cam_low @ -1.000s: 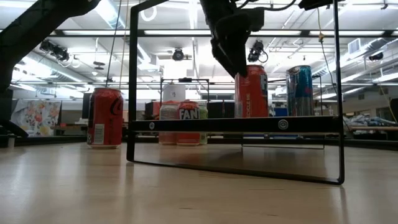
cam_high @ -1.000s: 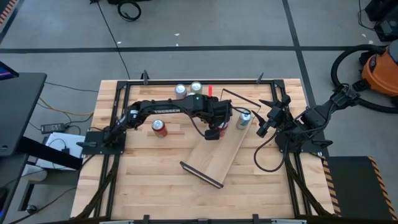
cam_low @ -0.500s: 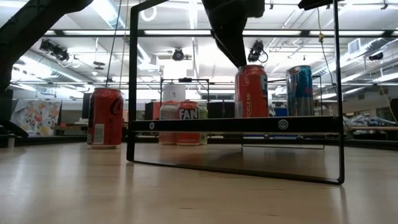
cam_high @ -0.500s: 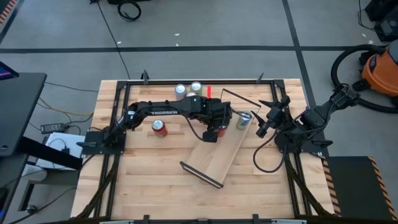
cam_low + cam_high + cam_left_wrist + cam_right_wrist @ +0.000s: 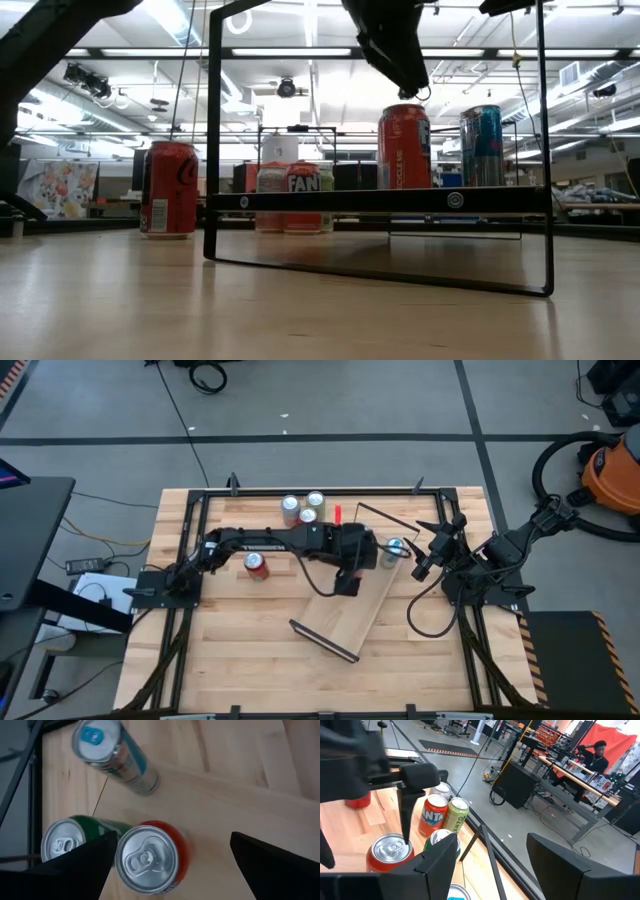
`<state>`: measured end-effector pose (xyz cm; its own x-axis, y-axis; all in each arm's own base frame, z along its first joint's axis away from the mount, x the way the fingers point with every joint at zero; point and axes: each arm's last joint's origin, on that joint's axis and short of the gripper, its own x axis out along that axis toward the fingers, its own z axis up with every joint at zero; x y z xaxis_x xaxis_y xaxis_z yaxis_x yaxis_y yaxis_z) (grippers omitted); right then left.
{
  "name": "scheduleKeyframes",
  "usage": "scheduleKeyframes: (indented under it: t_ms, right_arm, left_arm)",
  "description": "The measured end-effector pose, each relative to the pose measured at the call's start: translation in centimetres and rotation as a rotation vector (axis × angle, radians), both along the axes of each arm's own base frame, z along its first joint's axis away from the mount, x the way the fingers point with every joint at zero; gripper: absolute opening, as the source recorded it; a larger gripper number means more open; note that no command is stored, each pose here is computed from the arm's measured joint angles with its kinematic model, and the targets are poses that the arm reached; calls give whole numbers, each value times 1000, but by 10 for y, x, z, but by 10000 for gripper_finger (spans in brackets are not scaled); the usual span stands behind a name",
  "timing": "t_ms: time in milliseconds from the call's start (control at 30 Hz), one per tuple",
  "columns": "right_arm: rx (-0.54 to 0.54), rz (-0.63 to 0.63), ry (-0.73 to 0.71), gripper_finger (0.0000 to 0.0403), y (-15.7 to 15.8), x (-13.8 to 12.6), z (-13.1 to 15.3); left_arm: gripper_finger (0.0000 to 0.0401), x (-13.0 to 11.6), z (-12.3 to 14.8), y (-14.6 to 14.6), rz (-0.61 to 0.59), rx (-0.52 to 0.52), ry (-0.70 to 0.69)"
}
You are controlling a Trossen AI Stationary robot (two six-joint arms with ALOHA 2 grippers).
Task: Place canned beverage on shelf
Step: Put the bottom orange soda can on the shelf
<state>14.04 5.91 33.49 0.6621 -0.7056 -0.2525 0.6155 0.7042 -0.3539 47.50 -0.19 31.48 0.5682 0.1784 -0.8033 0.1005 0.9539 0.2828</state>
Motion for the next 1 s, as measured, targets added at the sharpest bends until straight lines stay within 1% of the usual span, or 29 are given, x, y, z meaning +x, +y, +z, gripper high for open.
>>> scheduleKeyframes:
  t_ms: [133, 200, 467, 567, 667, 833, 1000]
  right_arm:
    - [0, 0, 0, 251, 0, 0, 0]
    - [0, 1, 0, 251, 0, 0, 0]
    - [21, 19, 20, 251, 1, 1, -1]
    - [34, 30, 21, 251, 2, 1, -2]
    - [30, 43, 35, 251, 4, 0, -6]
    - [35, 52, 24, 251, 6, 0, -6]
    - [47, 62, 21, 251, 7, 1, -6]
  left_arm:
    - [400, 0, 0, 2, 69, -6, -7]
    - [400, 0, 0, 1, 84, -16, -16]
    - [400, -2, -1, -21, 48, -23, 2]
    - [400, -5, -2, -28, 49, 6, 24]
    - [400, -11, 2, -32, 65, 52, 43]
    - [400, -20, 20, -37, 77, 58, -5]
    - [400, -23, 20, -36, 98, 64, -4]
